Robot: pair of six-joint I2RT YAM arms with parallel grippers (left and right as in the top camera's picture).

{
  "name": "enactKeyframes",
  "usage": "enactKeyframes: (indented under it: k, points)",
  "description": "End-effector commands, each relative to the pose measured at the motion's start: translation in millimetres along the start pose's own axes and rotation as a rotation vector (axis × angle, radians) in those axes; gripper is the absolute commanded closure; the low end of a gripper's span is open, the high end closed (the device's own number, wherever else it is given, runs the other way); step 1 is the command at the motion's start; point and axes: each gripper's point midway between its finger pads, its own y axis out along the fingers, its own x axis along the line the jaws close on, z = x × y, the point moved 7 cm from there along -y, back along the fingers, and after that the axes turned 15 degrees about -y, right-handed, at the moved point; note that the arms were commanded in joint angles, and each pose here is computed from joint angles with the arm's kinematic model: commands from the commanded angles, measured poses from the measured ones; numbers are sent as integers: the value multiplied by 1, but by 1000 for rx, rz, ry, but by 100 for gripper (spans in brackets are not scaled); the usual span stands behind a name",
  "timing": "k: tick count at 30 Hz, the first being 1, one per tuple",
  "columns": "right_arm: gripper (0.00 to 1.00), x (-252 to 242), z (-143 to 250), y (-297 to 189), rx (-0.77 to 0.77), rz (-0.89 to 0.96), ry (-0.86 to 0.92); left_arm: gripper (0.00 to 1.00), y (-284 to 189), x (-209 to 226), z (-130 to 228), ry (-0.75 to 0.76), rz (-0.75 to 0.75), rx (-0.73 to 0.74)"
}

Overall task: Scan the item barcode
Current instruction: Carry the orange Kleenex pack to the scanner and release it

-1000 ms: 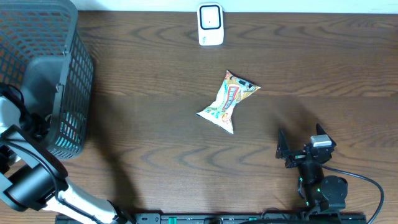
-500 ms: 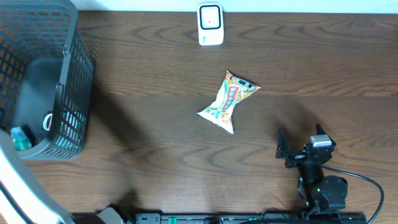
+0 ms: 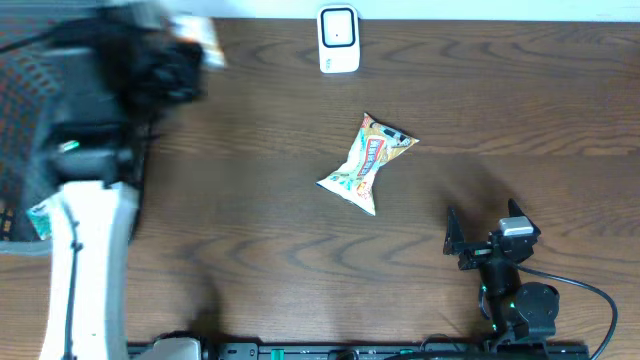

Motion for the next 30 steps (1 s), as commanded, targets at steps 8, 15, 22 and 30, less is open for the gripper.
enactKeyframes:
  k: [8, 15, 22, 30]
  points:
    - [1, 1, 0, 0, 0, -3, -12, 93, 136, -6, 125, 330, -257, 337]
    - [1, 1, 0, 0, 0, -3, -12, 78, 201, 32, 187, 344, -335, 515]
    - [1, 1, 0, 0, 0, -3, -12, 56, 204, 35, 191, 340, -335, 532]
    - [1, 1, 0, 0, 0, -3, -12, 43, 154, -13, 116, 343, -240, 275]
